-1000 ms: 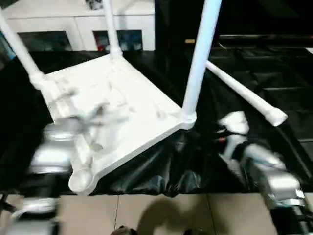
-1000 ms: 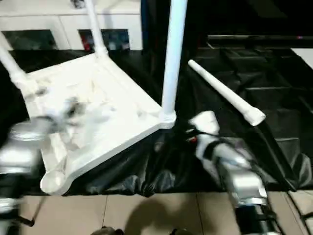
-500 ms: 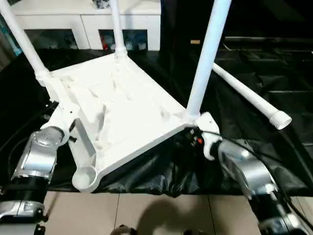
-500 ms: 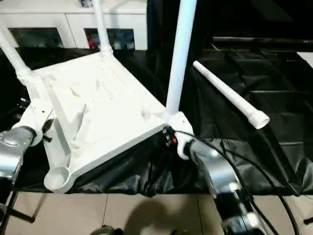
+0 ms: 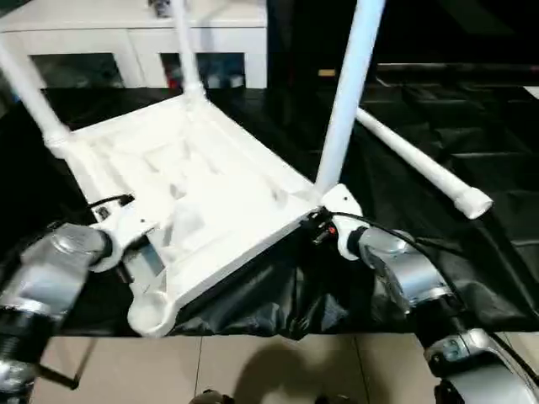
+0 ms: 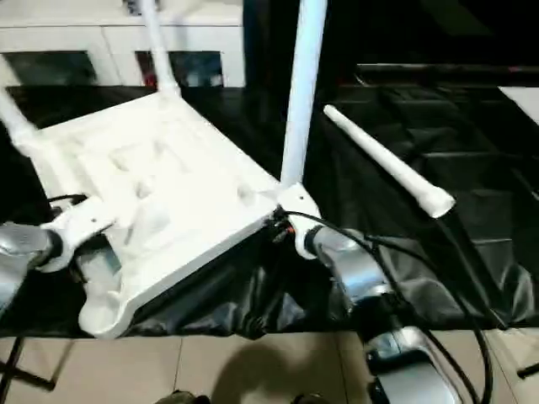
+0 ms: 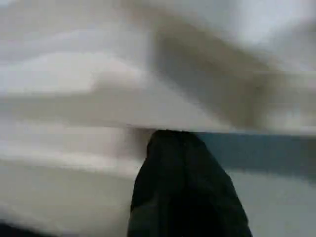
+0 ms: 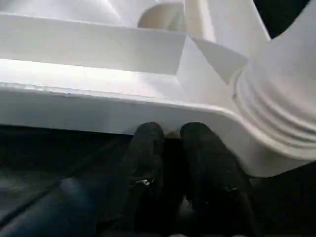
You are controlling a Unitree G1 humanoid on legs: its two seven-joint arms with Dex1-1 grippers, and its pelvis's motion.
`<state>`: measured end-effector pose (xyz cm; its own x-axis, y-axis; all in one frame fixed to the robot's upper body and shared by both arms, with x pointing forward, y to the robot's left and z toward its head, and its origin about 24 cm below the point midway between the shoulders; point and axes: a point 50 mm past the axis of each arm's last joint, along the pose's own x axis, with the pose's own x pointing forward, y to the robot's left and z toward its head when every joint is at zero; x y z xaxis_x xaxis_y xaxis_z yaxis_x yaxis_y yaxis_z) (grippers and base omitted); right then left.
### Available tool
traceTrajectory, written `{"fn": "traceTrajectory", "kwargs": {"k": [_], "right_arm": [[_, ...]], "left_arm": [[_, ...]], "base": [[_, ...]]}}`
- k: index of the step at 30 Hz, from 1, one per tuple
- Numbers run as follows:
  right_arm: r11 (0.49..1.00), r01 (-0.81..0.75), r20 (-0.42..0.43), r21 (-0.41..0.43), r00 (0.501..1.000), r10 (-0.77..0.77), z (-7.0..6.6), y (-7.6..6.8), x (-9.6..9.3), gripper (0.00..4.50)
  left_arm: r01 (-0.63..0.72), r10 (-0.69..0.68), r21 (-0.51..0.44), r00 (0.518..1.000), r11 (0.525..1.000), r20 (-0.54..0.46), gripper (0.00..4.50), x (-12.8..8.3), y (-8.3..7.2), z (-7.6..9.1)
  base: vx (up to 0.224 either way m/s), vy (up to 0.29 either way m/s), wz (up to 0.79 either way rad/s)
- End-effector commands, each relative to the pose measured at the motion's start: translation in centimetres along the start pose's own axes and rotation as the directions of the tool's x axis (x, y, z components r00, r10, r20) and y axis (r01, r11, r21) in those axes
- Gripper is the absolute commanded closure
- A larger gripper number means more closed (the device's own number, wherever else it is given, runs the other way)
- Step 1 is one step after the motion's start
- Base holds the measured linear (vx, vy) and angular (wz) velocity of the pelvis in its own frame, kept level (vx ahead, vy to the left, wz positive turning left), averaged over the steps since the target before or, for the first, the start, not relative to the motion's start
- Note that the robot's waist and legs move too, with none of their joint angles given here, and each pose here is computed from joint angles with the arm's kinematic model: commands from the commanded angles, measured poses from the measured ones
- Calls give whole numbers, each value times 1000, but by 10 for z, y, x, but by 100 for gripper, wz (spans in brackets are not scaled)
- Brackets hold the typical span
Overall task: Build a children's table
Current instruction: Rotate table base
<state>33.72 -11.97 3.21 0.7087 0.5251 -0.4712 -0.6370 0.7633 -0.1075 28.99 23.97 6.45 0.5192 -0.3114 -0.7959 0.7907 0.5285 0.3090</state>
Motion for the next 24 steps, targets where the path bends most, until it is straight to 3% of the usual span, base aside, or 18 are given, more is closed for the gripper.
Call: {"fn": "traceTrajectory", "kwargs": {"k": [1,3,4,5,7,12,17,21,24], "right_arm": [[1000,-9,37,-14,999,9,12,3,7,395],[1000,-8,38,-11,999,9,12,3,8,414],[1000,1,42,-13,999,0,13,2,9,436],[1000,2,42,-14,999,-1,13,2,9,436],[1000,12,50,-13,999,-11,14,3,12,447],[1000,-2,70,-11,998,3,14,6,14,447],[1000,-13,94,-4,995,13,14,7,12,447],[999,40,134,16,990,-42,17,-1,8,447],[994,100,171,51,979,-108,21,-11,1,447]], "left_arm": [[183,-190,70,977,981,99,450,10,-27,23],[194,-201,75,974,978,107,450,10,-28,25],[226,-237,82,959,971,156,450,15,-35,37],[231,-242,84,957,969,162,450,15,-36,38],[285,-305,114,921,952,243,450,28,-54,64],[189,-210,101,935,977,285,450,49,-49,83],[215,-229,80,915,973,332,450,57,-54,101],[129,-148,80,935,988,322,450,72,-51,112],[10,-23,42,948,999,316,450,79,-37,112]], "base": [[0,0,0],[0,0,0],[0,0,0],[0,0,0],[0,0,0],[0,0,0],[0,0,0],[0,0,0],[0,0,0]]}}
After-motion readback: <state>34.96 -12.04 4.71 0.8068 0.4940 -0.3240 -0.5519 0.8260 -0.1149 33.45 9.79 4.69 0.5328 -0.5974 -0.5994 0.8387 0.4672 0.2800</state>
